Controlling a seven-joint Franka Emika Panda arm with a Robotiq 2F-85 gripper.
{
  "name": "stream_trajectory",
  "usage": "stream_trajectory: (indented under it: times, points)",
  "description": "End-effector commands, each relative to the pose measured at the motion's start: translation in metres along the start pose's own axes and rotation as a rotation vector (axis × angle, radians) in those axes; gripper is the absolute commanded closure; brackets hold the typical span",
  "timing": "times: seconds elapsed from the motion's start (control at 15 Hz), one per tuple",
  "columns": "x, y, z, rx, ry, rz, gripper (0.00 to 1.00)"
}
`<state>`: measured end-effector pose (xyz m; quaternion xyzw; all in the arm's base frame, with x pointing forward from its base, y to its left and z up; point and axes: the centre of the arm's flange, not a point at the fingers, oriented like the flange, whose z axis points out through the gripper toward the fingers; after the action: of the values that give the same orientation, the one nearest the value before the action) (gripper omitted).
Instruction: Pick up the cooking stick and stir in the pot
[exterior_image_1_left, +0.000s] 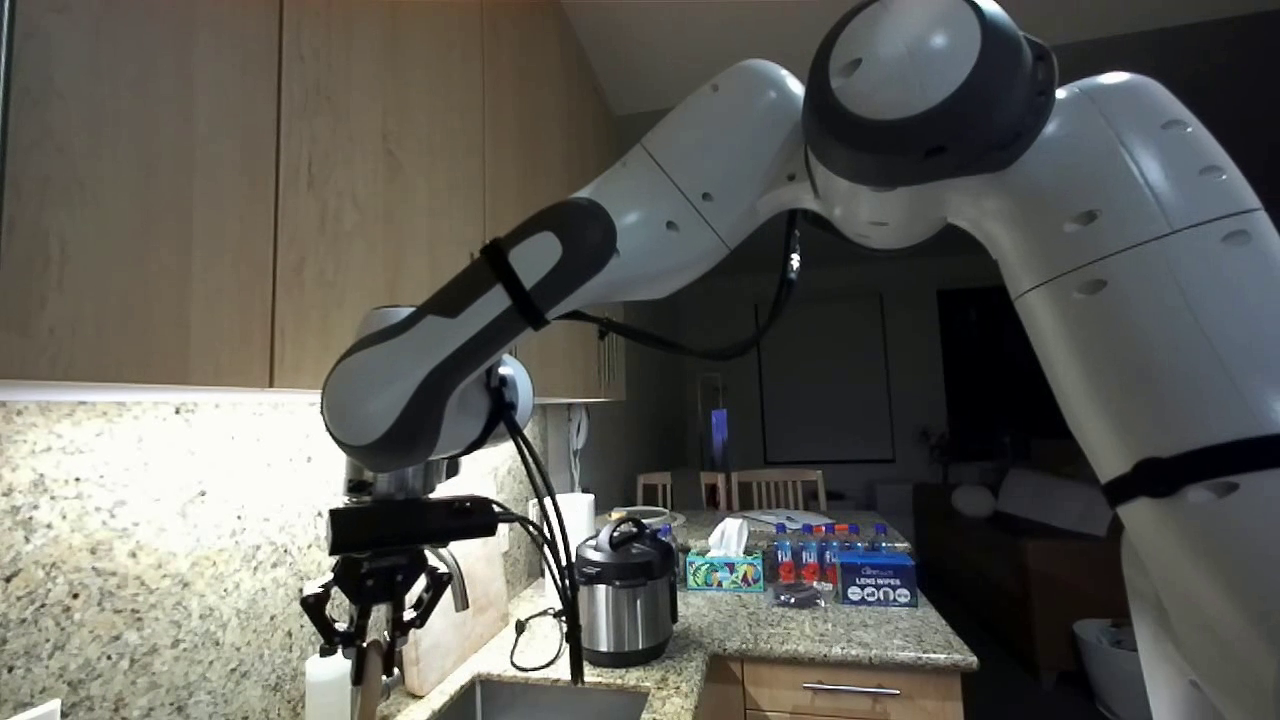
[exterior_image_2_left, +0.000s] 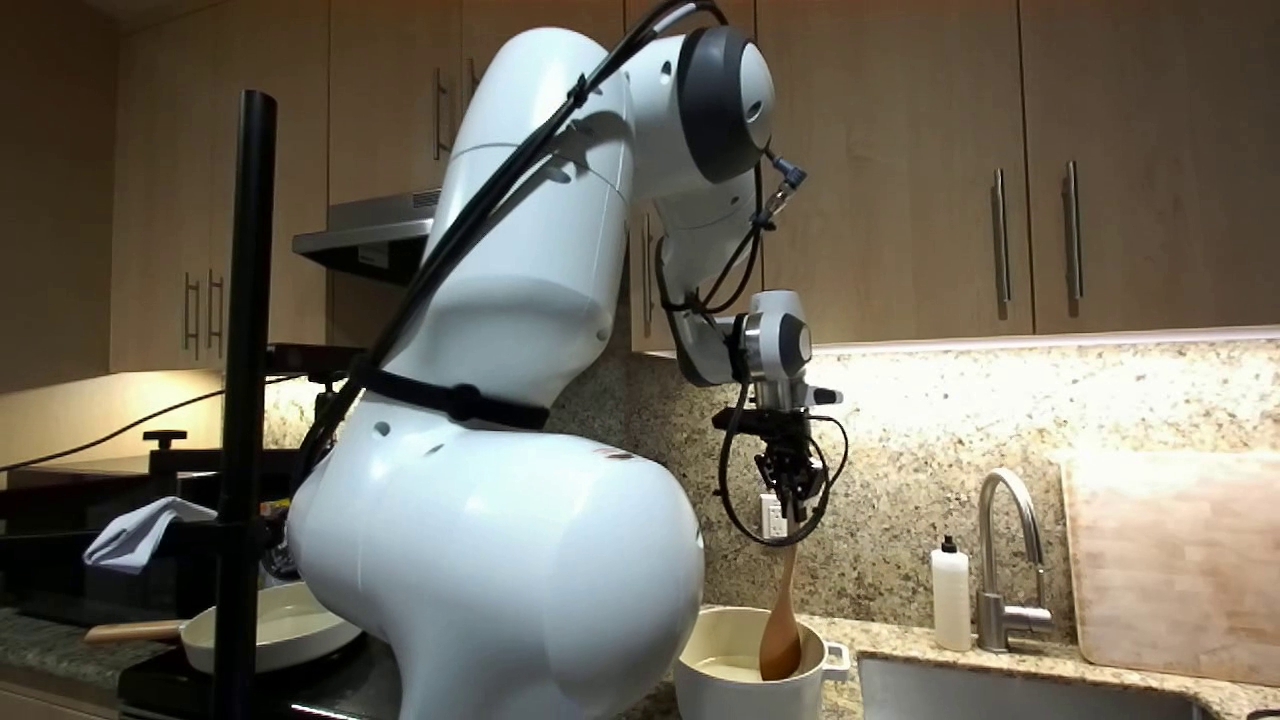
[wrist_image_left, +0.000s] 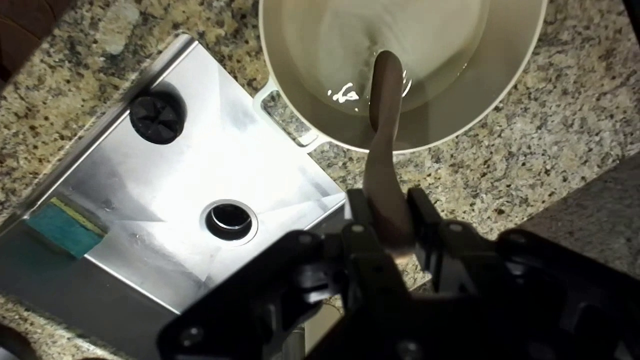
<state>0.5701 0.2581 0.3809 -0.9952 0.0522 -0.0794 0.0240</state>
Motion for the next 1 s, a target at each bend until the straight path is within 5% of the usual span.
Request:
stream_trajectory:
  times: [0.0,0.93]
  points:
    - [-0.014,-0.011,0.01,0.018,0.074,0.084,0.9]
    - [-0.029,-0.027,0.032,0.057,0.078,0.11,0.9]
